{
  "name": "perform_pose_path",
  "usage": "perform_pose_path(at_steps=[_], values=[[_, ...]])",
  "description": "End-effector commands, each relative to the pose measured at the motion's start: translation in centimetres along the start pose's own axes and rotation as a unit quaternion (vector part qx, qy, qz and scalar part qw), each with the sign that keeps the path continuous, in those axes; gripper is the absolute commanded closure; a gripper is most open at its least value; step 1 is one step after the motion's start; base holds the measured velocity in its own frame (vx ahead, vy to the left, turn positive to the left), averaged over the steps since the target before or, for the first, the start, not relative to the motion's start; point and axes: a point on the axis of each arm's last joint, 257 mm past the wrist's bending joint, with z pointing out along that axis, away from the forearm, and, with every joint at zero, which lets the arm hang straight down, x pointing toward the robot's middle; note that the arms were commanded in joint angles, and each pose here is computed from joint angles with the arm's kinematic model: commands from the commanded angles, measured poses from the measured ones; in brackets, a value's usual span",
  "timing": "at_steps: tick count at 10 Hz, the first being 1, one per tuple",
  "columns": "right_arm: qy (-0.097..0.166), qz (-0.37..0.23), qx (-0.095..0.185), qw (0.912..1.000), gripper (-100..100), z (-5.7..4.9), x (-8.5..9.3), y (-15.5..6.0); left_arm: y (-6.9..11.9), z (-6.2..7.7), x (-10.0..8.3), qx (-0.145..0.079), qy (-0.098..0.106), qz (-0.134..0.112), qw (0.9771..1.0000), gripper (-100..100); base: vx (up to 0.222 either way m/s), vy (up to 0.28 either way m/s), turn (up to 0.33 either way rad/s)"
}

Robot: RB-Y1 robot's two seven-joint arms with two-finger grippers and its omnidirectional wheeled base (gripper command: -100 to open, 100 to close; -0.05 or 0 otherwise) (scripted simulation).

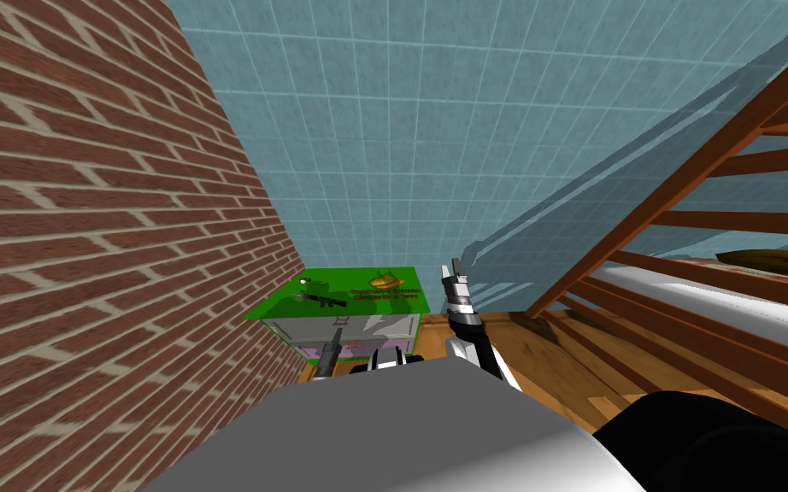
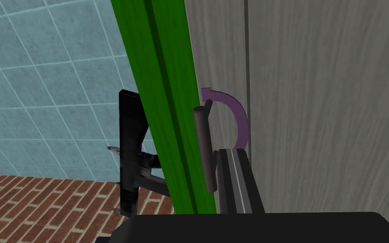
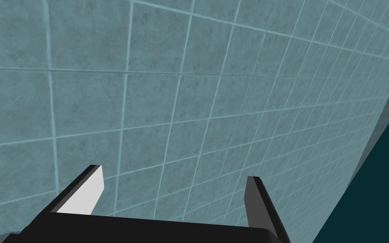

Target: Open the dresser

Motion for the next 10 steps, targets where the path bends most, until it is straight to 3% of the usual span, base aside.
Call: perform_pose_path(at_steps=[1, 2, 3, 4, 5, 7, 8, 9, 10], values=[[0.0, 0.0, 0.0, 1.0, 0, 0.0, 0.0, 0.0, -0.2, -0.1, 1.9, -0.002, -0.007, 0.002, 1.0, 100, -0.029, 0.088, -0.022], [0.0, 0.0, 0.0, 1.0, 0, 0.0, 0.0, 0.0, -0.3, -0.1, 3.1, -0.003, -0.011, 0.0, 0.9999, 100, -0.022, 0.078, -0.048], [0.0, 0.0, 0.0, 1.0, 0, 0.0, 0.0, 0.0, -0.2, -0.1, 2.5, -0.002, -0.009, -0.001, 1.0, 100, -0.011, 0.036, -0.015], [0.0, 0.0, 0.0, 1.0, 0, 0.0, 0.0, 0.0, -0.3, -0.1, 1.3, -0.001, -0.003, 0.015, 0.9999, -100, -0.009, 0.003, 0.002], [0.0, 0.0, 0.0, 1.0, 0, 0.0, 0.0, 0.0, -0.5, 0.1, 0.7, 0.002, 0.001, 0.023, 0.9997, -100, -0.016, -0.007, 0.0], [0.0, 0.0, 0.0, 1.0, 0, 0.0, 0.0, 0.0, -1.3, 2.4, 0.6, 0.013, 0.005, 0.022, 0.9997, -100, -0.07, -0.04, 0.006], [0.0, 0.0, 0.0, 1.0, 0, 0.0, 0.0, 0.0, -1.4, 3.2, 1.6, 0.013, 0.001, 0.009, 0.9999, -100, -0.075, -0.031, 0.003], [0.0, 0.0, 0.0, 1.0, 0, 0.0, 0.0, 0.0, -1.4, 3.4, 2.3, 0.013, -0.002, 0.0, 0.9999, -100, -0.057, -0.025, -0.001], [0.0, 0.0, 0.0, 1.0, 0, 0.0, 0.0, 0.0, -1.5, 3.1, 1.9, 0.014, 0.0, 0.005, 0.9999, -100, -0.024, -0.012, -0.001]])
